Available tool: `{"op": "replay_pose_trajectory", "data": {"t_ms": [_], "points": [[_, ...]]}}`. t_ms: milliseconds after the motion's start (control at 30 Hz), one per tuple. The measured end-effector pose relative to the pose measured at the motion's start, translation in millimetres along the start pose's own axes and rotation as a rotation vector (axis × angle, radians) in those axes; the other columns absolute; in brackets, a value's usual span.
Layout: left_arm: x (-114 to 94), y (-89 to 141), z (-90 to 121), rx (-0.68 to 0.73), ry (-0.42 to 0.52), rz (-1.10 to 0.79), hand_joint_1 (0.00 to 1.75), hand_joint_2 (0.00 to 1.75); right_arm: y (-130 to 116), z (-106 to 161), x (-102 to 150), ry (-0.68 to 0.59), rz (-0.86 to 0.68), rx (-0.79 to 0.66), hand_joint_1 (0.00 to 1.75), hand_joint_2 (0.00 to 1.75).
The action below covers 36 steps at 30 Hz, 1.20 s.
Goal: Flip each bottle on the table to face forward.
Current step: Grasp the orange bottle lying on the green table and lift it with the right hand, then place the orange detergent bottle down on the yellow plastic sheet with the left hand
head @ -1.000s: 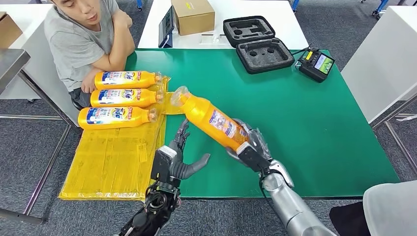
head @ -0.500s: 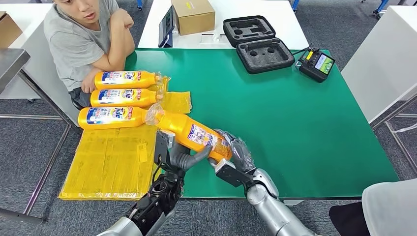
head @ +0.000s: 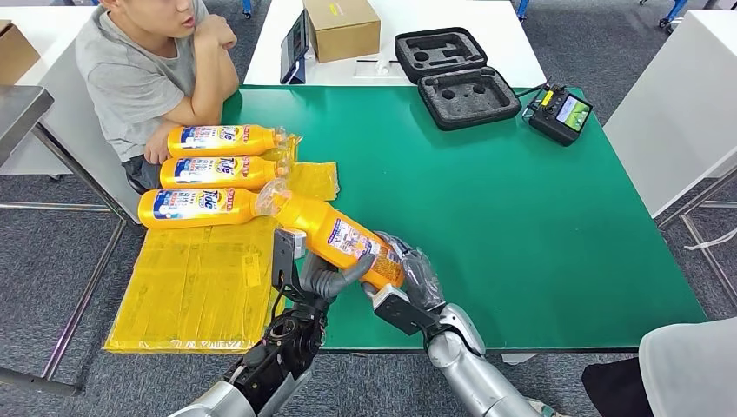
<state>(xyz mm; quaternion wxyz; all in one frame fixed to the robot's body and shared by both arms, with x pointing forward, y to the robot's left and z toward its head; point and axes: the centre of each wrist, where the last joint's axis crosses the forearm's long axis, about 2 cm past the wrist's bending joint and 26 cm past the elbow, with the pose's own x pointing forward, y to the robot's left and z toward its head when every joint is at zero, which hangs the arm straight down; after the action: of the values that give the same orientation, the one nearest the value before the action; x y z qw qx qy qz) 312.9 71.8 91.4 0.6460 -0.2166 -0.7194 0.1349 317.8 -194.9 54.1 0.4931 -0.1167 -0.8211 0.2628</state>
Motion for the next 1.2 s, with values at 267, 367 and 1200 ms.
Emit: {"op": "replay_pose_trajectory", "data": {"t_ms": [267, 367, 1200], "points": [[-0.2, -0.3, 0.9, 0.029, -0.006, 0.000, 1.75, 1.75, 4.8, 1.6, 0.4, 0.013, -0.008, 0.005, 1.63, 1.75], [-0.5, -1.4, 2.7, 0.055, -0.024, -0.007, 1.75, 1.75, 8.4, 2.0, 1.2, 0.019, -0.008, 0.006, 0.58, 1.75], [52.8, -0.3, -9.3, 0.088, -0.474, -0.466, 1.75, 1.75, 40.8, 23.3, 3.6, 0.080, -0.057, 0.132, 0.00, 1.75]]}}
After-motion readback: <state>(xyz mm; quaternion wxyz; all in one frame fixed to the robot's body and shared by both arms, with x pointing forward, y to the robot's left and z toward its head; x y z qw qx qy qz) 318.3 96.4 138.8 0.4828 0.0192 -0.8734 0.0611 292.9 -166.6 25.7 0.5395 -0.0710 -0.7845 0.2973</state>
